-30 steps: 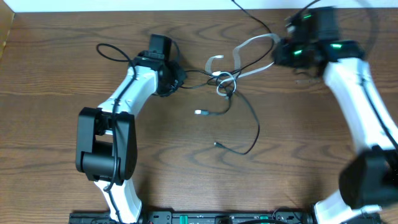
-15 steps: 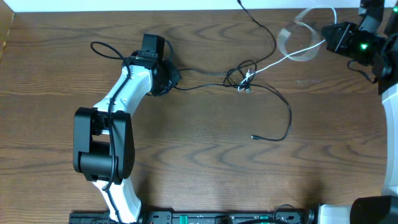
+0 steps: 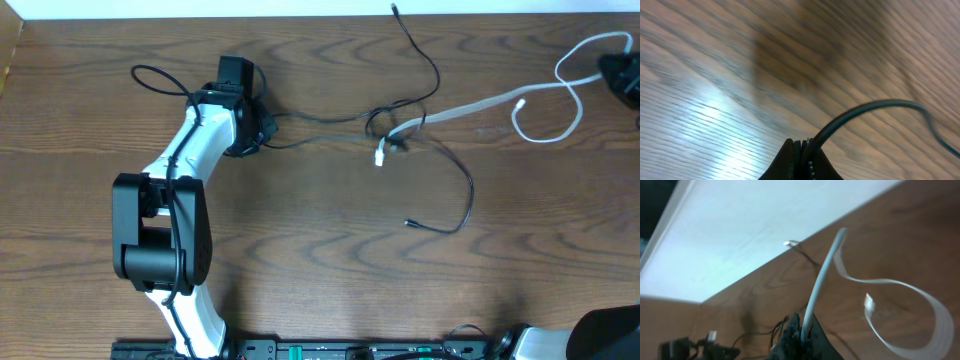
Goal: Untangle cables
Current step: 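Pull the white cable far to the right with the right gripper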
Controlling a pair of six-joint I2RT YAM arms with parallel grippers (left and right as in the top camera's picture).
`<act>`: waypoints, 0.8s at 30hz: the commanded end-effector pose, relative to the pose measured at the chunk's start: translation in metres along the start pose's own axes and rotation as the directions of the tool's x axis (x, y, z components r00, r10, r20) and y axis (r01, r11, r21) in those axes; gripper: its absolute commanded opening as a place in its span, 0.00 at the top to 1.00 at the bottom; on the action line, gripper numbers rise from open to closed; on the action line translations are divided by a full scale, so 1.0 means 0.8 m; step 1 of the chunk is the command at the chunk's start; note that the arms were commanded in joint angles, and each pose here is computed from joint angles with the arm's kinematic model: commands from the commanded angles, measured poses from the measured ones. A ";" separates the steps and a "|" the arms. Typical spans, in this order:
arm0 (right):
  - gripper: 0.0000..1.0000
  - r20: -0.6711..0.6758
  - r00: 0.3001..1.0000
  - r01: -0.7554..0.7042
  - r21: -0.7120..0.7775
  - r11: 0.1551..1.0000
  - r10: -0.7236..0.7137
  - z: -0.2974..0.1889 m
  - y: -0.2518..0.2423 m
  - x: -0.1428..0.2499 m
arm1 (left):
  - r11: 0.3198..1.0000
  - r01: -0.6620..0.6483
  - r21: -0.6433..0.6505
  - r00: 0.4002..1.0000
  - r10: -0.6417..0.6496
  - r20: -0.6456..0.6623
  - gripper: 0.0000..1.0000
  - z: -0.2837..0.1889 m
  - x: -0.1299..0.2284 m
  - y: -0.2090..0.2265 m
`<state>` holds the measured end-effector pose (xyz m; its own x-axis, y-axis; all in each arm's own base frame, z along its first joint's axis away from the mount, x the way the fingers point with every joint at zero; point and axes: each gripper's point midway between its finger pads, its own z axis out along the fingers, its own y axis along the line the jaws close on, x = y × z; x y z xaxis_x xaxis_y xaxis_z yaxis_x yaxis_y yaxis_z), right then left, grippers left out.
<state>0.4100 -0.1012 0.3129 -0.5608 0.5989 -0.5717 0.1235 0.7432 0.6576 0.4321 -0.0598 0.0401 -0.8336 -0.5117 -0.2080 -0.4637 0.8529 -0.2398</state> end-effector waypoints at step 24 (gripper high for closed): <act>0.99 -0.082 0.993 0.110 0.368 0.923 -0.086 0.065 -0.103 0.012 | 0.978 -0.198 -0.058 0.980 0.196 -0.032 0.91 -0.002 0.013 0.005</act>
<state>0.4236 -0.1477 0.2050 -0.6414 0.5839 -0.4976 0.4291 0.8107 0.3982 0.4205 -0.0402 0.0357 -0.8811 -0.4109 -0.2343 -0.3979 0.9117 -0.1025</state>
